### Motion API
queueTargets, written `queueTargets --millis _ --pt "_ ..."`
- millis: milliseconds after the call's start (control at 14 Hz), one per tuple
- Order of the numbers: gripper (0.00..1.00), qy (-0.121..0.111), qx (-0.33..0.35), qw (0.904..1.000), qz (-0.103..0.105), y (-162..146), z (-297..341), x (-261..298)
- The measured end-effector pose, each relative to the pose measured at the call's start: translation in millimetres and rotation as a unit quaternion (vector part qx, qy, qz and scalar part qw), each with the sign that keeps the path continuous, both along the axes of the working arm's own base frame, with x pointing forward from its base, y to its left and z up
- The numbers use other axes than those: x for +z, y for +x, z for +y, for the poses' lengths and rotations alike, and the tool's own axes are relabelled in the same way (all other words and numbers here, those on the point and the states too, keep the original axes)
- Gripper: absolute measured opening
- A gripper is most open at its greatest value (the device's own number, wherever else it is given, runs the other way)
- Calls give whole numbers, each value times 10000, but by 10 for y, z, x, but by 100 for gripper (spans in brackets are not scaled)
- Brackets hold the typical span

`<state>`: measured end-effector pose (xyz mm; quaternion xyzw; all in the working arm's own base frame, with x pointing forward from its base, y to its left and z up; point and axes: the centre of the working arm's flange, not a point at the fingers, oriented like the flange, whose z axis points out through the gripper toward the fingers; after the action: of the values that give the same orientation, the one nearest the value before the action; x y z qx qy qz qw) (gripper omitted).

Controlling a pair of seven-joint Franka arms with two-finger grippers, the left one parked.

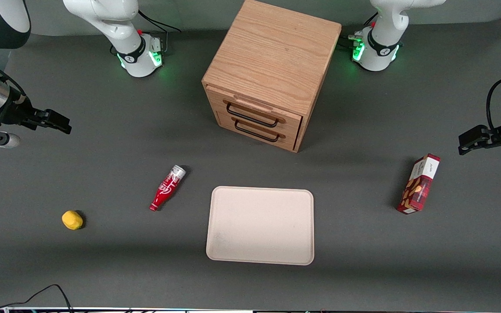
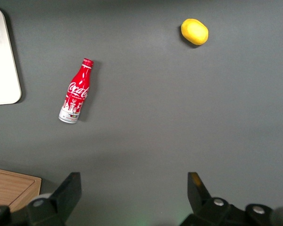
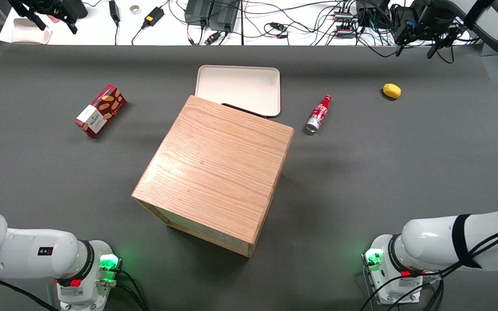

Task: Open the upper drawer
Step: 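Move the right gripper toward the upper drawer's black handle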

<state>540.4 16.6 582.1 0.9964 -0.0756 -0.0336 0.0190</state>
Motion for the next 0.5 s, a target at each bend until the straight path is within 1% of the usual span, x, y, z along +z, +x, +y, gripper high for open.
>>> queueTargets --millis 214,429,500 --pt "100 0 1 10000 -5 1 0 3" --pt "100 21 37 9999 -124 37 32 88" --pt "100 43 146 9997 -167 59 99 126"
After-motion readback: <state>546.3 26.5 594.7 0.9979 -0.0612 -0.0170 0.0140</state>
